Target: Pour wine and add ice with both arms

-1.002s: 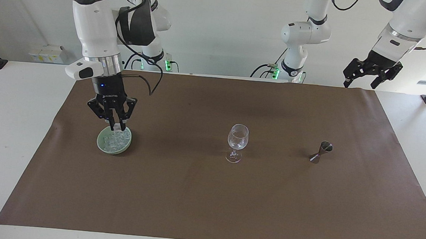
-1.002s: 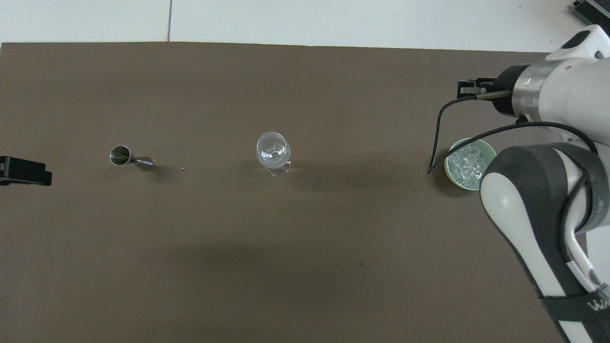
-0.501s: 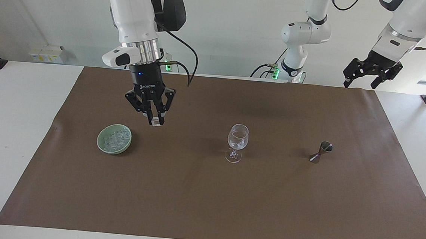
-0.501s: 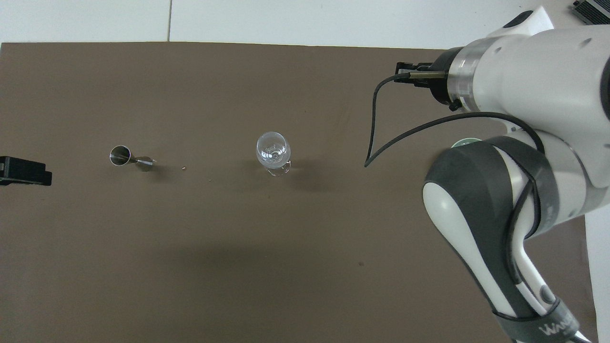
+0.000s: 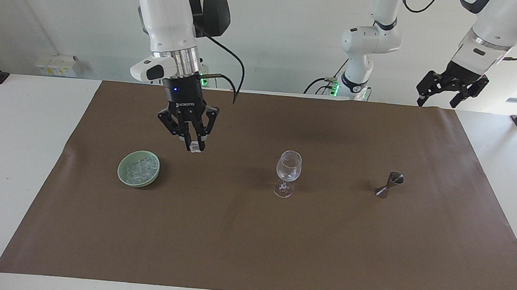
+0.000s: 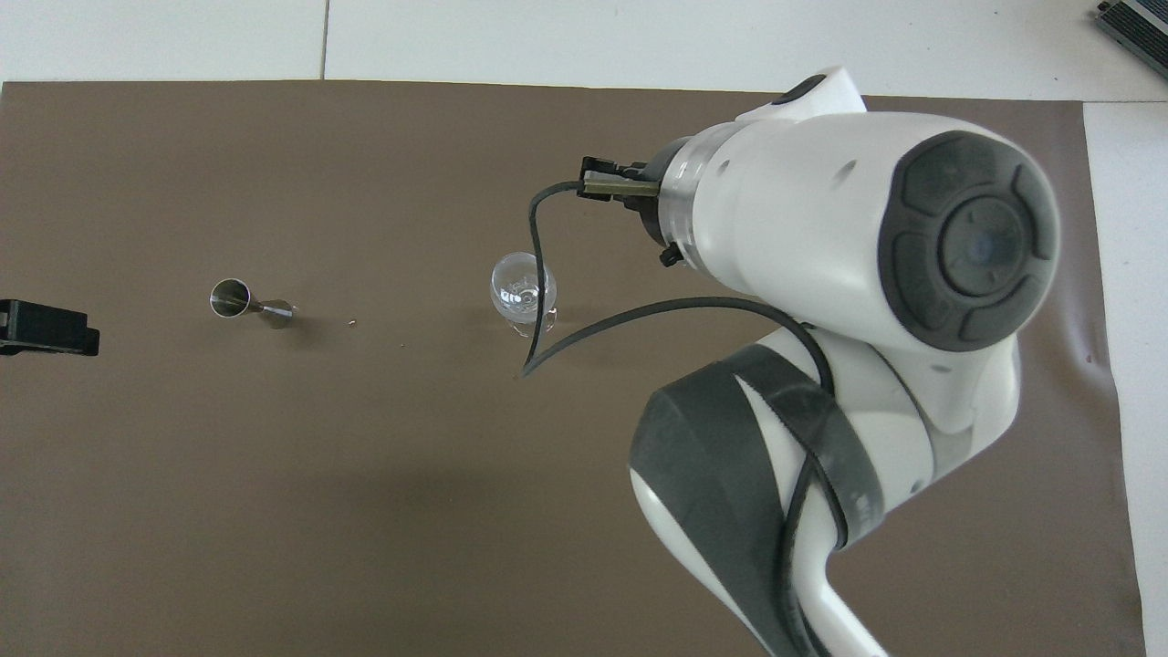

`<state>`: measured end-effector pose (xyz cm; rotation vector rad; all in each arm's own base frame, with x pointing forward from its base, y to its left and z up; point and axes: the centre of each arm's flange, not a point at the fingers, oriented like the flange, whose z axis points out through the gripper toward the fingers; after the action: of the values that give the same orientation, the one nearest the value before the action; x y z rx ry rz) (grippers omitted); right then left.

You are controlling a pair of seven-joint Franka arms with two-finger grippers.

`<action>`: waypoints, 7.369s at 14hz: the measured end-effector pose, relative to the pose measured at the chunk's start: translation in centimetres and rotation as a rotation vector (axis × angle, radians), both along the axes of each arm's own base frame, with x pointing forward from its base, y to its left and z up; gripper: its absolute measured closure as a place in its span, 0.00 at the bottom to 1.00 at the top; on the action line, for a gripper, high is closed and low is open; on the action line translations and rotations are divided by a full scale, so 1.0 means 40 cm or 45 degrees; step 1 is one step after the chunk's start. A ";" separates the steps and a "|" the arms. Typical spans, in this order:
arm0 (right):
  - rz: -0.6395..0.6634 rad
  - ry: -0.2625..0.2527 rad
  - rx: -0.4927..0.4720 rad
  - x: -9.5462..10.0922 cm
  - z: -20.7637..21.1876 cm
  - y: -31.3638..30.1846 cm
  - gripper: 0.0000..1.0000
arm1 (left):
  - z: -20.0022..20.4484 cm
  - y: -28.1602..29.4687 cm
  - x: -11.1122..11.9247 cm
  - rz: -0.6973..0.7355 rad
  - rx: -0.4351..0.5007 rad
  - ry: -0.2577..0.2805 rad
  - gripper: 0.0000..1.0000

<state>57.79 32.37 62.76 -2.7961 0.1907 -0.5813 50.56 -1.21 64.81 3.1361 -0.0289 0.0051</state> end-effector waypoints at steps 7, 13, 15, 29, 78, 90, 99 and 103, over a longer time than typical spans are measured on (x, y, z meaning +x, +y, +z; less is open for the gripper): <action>-0.140 0.061 0.092 -0.041 -0.013 0.072 0.72 | 0.000 0.000 0.000 0.000 0.000 0.000 0.00; -0.201 0.049 0.180 -0.077 -0.126 0.130 0.72 | 0.000 0.000 0.000 0.000 0.000 0.000 0.00; -0.231 0.044 0.234 -0.098 -0.131 0.165 0.72 | 0.000 0.000 0.000 0.000 0.000 0.000 0.00; -0.253 0.052 0.252 -0.123 -0.246 0.170 0.72 | 0.000 0.000 0.000 0.000 0.000 0.000 0.00; -0.082 0.185 -0.251 -0.039 -0.176 -0.427 0.00 | 0.000 0.000 0.000 0.000 0.000 0.000 0.00; -0.055 0.312 -0.350 -0.046 -0.095 -0.693 0.00 | 0.000 0.000 0.000 0.000 0.000 0.000 0.00; -0.021 0.332 -0.371 -0.043 0.066 -0.758 0.00 | 0.000 0.000 0.000 0.000 0.000 0.000 0.00; -0.005 0.371 -0.349 -0.039 0.033 -0.753 0.00 | 0.000 0.000 0.000 0.000 0.000 0.000 0.00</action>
<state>56.23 2.25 64.06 -3.1396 0.1867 -0.2094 50.56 -1.20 64.80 3.1361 -0.0287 0.0050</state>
